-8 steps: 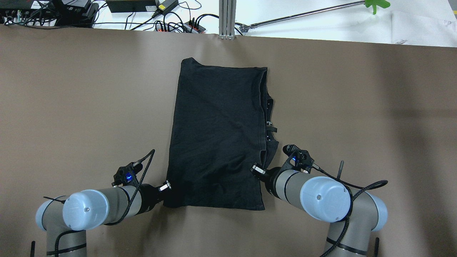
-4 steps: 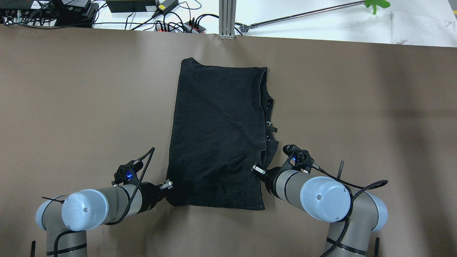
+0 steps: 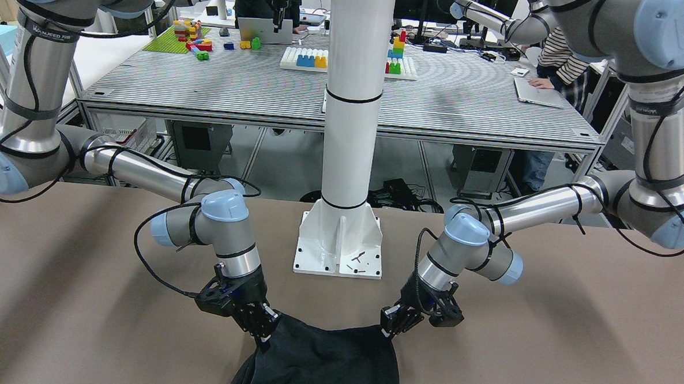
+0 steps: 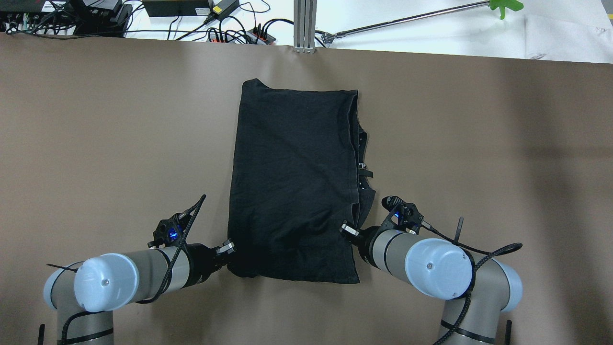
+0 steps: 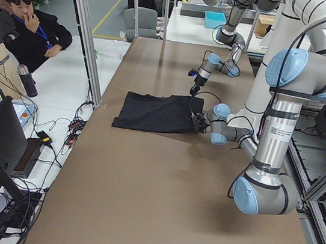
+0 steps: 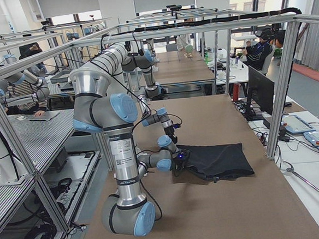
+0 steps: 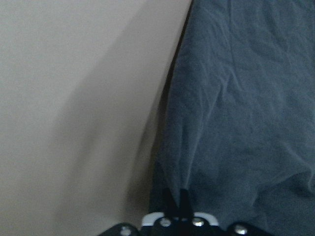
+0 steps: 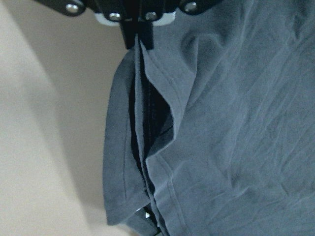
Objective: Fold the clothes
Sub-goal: 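Lift the near edge with both grippers and pull it toward the robot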
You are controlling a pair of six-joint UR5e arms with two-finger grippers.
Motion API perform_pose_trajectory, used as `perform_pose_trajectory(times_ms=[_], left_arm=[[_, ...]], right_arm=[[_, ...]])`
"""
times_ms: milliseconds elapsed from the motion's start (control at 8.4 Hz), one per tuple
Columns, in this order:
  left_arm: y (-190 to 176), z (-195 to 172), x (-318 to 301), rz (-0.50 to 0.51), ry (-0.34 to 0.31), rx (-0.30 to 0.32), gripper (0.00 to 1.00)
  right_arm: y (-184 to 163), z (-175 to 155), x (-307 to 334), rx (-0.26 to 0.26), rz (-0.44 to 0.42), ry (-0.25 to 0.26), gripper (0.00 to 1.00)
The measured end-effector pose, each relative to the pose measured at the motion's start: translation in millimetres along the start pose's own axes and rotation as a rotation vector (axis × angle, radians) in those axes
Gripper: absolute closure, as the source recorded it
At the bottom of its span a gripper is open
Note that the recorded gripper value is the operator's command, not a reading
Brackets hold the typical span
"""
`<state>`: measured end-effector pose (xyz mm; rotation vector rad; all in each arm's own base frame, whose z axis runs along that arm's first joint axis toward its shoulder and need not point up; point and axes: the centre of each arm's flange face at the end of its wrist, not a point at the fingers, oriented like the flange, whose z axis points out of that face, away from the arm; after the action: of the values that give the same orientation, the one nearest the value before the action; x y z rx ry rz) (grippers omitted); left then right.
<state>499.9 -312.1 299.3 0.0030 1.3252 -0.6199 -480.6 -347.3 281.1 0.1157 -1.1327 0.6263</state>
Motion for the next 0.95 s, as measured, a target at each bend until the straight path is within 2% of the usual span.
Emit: perform_pose_trajectory(times_ms=[238,595,714,952], left_arm=[[9,-35,17,0.001,0.057,-0.036,1.00],[35,-124,21,0.004,0.119,-0.135,1.00],[37,-147,30,0.008,0.117,-0.145,1.00],[18,-151,62,0.035,0.091,-0.086,1.00]], right_arm=[[11,-12,12,-0.030,-0.010,0.004,1.00],[60,-78,49,-0.148,-0.052,-0.011,1.00],[63,-95,48,-0.163,-0.056,-0.020,1.00],[52,-101,40,-0.139,-0.056,-0.011,1.00]])
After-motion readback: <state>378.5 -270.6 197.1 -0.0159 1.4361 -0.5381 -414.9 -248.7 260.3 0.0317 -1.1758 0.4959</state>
